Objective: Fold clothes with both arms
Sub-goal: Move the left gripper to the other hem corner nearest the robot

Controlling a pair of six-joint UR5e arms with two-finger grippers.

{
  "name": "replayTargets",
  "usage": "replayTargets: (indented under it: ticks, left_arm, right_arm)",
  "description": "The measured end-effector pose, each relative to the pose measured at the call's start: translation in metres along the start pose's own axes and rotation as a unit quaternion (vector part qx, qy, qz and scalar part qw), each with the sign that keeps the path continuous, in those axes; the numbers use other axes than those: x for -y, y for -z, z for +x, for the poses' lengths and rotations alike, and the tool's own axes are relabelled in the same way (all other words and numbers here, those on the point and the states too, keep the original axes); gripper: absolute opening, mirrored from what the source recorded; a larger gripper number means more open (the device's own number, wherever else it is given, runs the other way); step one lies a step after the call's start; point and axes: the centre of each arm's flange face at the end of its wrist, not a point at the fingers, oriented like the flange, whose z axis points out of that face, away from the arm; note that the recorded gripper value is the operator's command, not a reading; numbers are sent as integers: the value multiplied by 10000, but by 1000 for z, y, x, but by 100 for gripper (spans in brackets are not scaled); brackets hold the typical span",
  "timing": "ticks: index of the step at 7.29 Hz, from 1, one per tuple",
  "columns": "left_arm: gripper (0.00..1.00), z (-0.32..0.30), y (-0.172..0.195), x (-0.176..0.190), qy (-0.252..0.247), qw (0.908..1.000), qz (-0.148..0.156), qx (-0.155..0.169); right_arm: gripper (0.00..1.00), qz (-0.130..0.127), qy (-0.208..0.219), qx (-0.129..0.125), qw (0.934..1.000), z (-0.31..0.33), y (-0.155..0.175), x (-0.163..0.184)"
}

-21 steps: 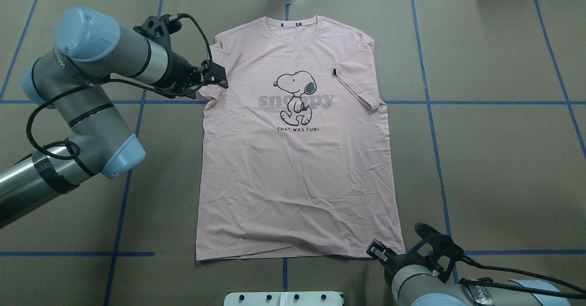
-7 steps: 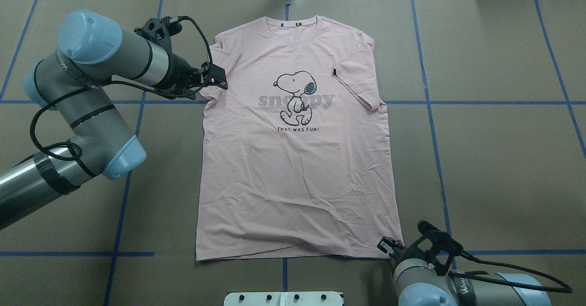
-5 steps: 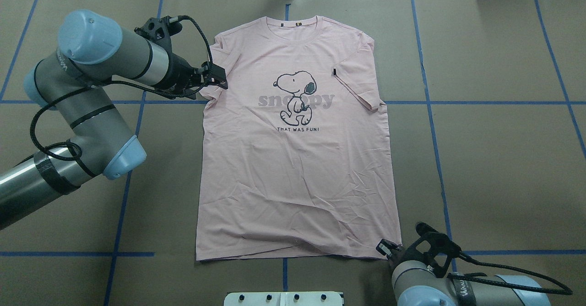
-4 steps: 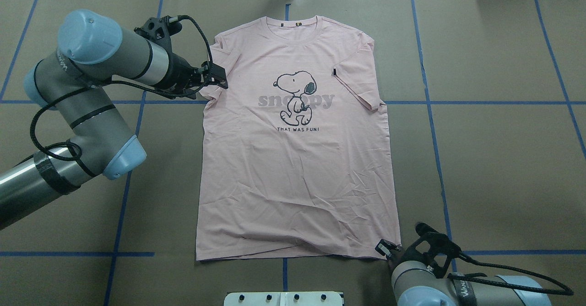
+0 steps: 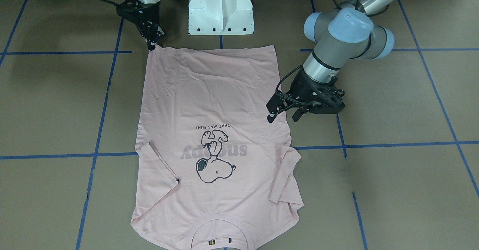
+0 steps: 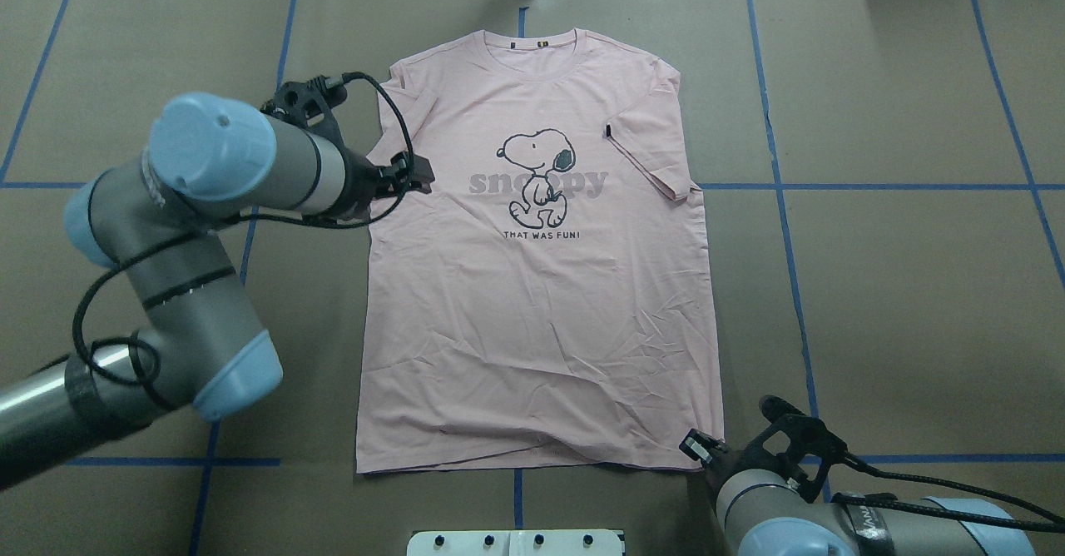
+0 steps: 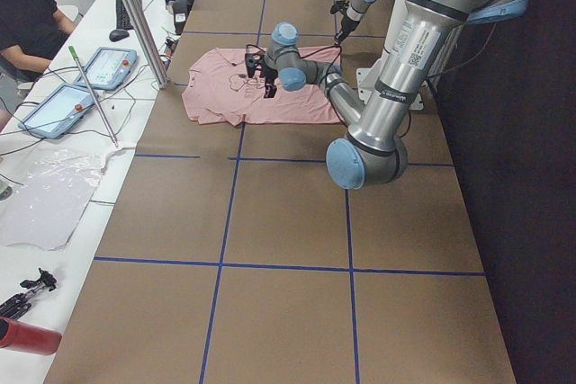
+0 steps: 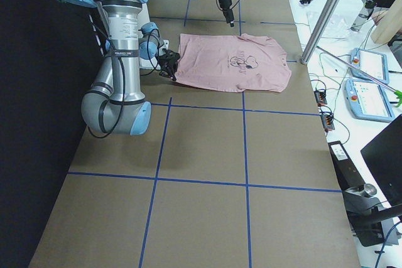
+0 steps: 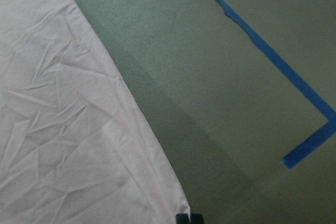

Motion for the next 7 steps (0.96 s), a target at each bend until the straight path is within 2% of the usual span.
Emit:
replayTargets:
  ticks: [2, 3, 5, 7]
  left_arm:
    - [83, -33, 3, -107, 386, 9972, -87, 638]
    - [82, -47, -3, -148, 513, 9942, -95, 939]
    - [79, -62, -10, -200, 702, 9888, -200, 1306]
    - [72, -77, -15, -231, 830, 9845, -316, 1511]
  right_arm:
    - [0, -50, -24, 11, 10000, -2, 4, 1]
    - [0, -83, -44, -8, 10000, -4, 4, 2]
    - [0, -104, -76, -35, 9999, -5, 3, 5]
    - [0, -94, -94, -34, 9999, -6, 3, 7]
